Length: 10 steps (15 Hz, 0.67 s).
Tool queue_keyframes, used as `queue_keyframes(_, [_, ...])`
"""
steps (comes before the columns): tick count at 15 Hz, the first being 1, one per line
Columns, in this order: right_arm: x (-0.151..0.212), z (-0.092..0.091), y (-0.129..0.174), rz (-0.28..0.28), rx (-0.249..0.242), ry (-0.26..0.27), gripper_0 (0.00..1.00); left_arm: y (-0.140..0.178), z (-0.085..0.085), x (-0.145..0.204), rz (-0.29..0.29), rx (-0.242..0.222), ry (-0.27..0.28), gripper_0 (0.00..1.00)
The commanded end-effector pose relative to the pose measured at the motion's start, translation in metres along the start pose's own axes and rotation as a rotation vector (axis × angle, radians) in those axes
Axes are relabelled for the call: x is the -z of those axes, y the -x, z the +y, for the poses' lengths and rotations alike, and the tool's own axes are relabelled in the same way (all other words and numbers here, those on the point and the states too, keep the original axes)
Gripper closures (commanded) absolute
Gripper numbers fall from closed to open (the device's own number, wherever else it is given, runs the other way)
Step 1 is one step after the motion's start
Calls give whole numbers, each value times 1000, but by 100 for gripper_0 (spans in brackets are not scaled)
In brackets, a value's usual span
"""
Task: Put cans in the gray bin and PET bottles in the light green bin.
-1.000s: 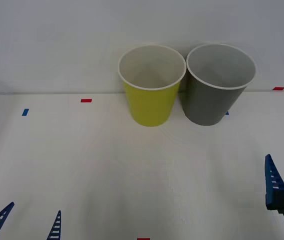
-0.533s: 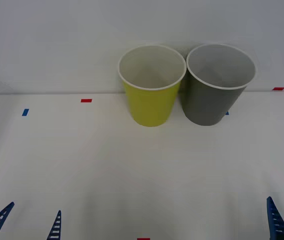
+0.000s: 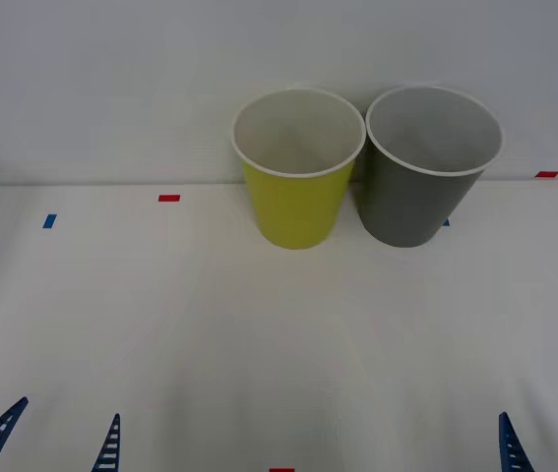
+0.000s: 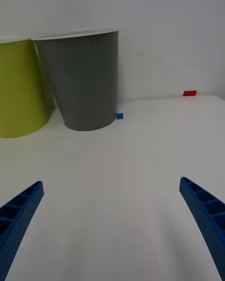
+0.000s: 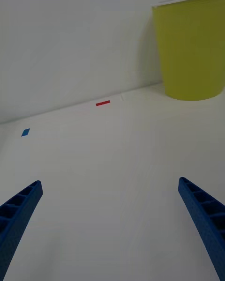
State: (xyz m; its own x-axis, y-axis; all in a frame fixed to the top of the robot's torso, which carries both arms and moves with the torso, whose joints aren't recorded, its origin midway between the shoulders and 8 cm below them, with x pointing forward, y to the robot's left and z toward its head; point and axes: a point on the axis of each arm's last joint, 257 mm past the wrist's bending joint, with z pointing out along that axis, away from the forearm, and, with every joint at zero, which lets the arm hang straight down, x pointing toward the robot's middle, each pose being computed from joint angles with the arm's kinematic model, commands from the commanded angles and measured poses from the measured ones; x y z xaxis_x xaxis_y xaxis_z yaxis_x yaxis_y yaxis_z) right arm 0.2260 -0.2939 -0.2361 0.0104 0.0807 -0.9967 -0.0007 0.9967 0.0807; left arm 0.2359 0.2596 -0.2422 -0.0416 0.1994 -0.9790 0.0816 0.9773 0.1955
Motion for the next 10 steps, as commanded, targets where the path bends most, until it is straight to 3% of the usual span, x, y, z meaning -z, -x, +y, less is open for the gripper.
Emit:
queue_keyframes(1, [0,2,-2,-5,-2,3,0,0,0,0,0,0,0,0])
queue_keyframes(10, [1,3,13,-58,44,23,0,0,0,0,0,0,0,0])
